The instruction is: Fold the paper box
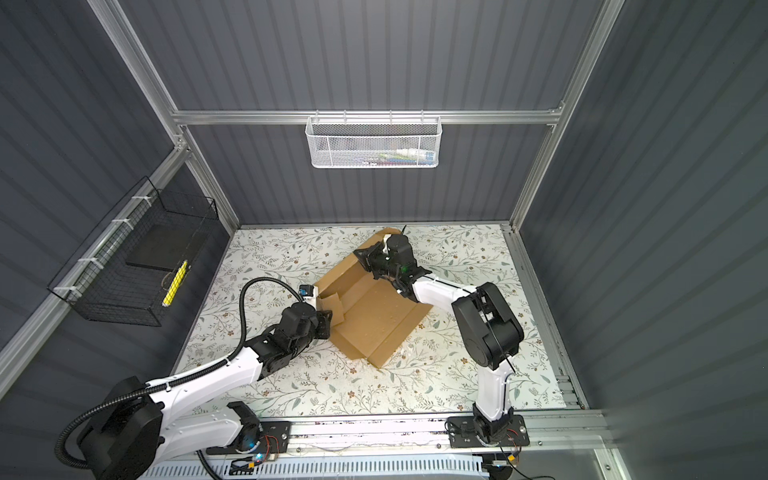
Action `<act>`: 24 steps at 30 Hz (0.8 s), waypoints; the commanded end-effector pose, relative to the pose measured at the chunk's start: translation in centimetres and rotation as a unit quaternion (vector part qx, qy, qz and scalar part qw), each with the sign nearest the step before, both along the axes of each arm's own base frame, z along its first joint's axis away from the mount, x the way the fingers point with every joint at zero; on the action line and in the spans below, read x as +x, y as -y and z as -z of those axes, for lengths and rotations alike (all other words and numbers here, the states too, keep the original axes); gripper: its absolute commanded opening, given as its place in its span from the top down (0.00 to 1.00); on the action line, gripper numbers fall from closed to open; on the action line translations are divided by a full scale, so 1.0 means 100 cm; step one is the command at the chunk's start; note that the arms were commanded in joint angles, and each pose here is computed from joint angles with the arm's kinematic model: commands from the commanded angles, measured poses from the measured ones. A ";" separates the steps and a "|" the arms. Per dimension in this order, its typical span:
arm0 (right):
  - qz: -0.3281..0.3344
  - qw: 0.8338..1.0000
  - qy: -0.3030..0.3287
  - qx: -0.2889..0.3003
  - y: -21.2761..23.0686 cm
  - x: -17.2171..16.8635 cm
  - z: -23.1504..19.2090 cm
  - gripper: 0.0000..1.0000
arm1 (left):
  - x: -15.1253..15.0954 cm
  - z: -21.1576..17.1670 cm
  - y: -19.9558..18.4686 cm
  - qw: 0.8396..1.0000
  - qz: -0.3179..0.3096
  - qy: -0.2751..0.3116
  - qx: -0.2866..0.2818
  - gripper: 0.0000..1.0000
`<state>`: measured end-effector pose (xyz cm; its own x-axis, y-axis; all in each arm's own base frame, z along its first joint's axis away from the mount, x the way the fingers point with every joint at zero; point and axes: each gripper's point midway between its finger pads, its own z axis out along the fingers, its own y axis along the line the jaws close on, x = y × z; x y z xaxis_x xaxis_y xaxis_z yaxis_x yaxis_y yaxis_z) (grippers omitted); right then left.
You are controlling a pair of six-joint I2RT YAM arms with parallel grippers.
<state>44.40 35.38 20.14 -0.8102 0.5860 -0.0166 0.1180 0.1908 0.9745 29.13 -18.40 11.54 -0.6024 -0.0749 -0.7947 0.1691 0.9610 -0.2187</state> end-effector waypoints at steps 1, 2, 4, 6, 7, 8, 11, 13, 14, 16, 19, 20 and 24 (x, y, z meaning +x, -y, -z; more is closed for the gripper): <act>-0.009 1.000 0.003 0.003 -0.001 -0.006 0.004 0.93 | 0.010 -0.012 -0.008 0.998 -0.050 0.021 -0.005 0.63; -0.011 1.000 0.003 0.002 -0.001 -0.008 0.005 0.93 | 0.009 -0.011 -0.009 0.998 -0.053 0.020 -0.005 0.63; -0.014 1.000 0.005 -0.001 0.001 -0.010 0.007 0.93 | 0.008 -0.007 -0.011 0.998 -0.058 0.017 -0.003 0.63; -0.021 1.000 0.006 -0.001 0.001 -0.014 0.010 0.93 | 0.007 -0.001 -0.015 0.997 -0.069 0.015 0.000 0.63; -0.024 1.000 0.004 0.000 0.000 -0.015 0.013 0.93 | 0.006 0.002 -0.018 0.997 -0.074 0.015 0.002 0.63; -0.025 1.000 0.002 0.002 0.000 -0.017 0.016 0.93 | 0.006 0.004 -0.020 0.997 -0.080 0.015 0.003 0.63; -0.024 1.000 -0.004 0.003 0.003 -0.020 0.025 0.93 | 0.006 0.010 -0.025 0.996 -0.089 0.013 0.012 0.63; -0.025 1.000 -0.006 0.002 0.003 -0.022 0.028 0.93 | 0.006 0.013 -0.027 0.995 -0.094 0.012 0.013 0.62; -0.024 1.000 -0.008 0.001 0.004 -0.022 0.030 0.93 | 0.005 0.014 -0.027 0.995 -0.095 0.011 0.011 0.62; -0.024 1.000 -0.008 0.001 0.004 -0.022 0.031 0.93 | 0.005 0.017 -0.027 0.995 -0.099 0.009 0.010 0.63; -0.025 1.000 -0.009 0.000 0.004 -0.024 0.032 0.93 | 0.005 0.020 -0.029 0.995 -0.103 0.009 0.009 0.62; -0.025 1.000 -0.008 0.000 0.004 -0.024 0.032 0.93 | 0.005 0.021 -0.030 0.994 -0.107 0.010 0.009 0.62; -0.024 1.000 -0.011 -0.001 0.005 -0.024 0.033 0.93 | 0.006 0.024 -0.034 0.992 -0.123 0.015 0.007 0.61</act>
<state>43.17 34.71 17.81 -0.8142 0.5800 -0.0248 0.1013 0.1840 0.9777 29.52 -16.42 9.82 -0.5714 -0.1743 -0.8020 0.0109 0.9755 -0.2198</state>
